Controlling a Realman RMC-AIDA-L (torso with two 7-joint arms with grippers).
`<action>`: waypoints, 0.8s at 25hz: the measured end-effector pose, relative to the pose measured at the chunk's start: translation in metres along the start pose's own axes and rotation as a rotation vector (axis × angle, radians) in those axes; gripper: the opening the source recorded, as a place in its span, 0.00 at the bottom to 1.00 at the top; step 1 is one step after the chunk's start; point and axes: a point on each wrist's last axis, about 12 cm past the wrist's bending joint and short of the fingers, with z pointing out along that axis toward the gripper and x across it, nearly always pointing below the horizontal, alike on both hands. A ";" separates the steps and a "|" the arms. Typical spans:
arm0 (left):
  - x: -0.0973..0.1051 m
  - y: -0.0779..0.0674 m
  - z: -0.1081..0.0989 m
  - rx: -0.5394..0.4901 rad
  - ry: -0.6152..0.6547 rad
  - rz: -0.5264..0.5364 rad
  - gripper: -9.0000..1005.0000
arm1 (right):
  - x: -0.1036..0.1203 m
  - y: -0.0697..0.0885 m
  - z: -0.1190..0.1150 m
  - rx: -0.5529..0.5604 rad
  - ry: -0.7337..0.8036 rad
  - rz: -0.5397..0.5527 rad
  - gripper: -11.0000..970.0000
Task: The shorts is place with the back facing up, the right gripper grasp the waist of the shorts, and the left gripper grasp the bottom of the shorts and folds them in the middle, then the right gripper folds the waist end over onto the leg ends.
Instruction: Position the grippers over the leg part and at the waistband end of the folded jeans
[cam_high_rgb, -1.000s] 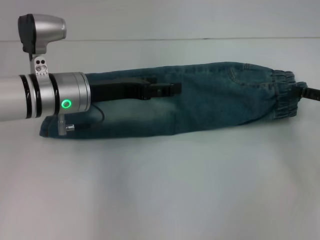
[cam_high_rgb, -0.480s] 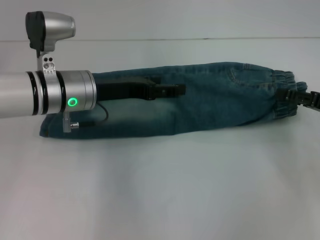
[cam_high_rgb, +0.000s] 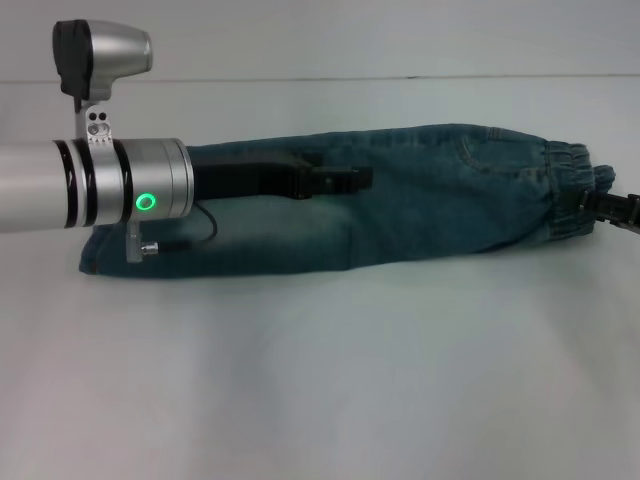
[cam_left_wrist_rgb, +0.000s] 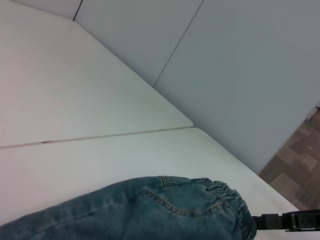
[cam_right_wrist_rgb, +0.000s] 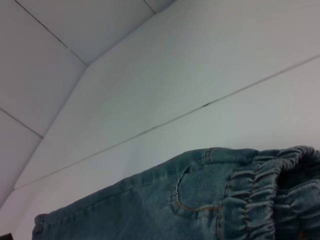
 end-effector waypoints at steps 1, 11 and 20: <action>-0.001 0.000 0.000 0.000 0.000 0.002 0.93 | 0.000 0.000 0.001 -0.001 0.002 -0.001 0.80; -0.005 -0.001 0.003 -0.004 -0.001 0.014 0.93 | 0.002 0.000 0.005 0.020 0.009 0.002 0.74; -0.007 -0.001 0.006 -0.009 -0.001 0.021 0.93 | 0.001 -0.002 0.002 0.022 0.011 0.011 0.57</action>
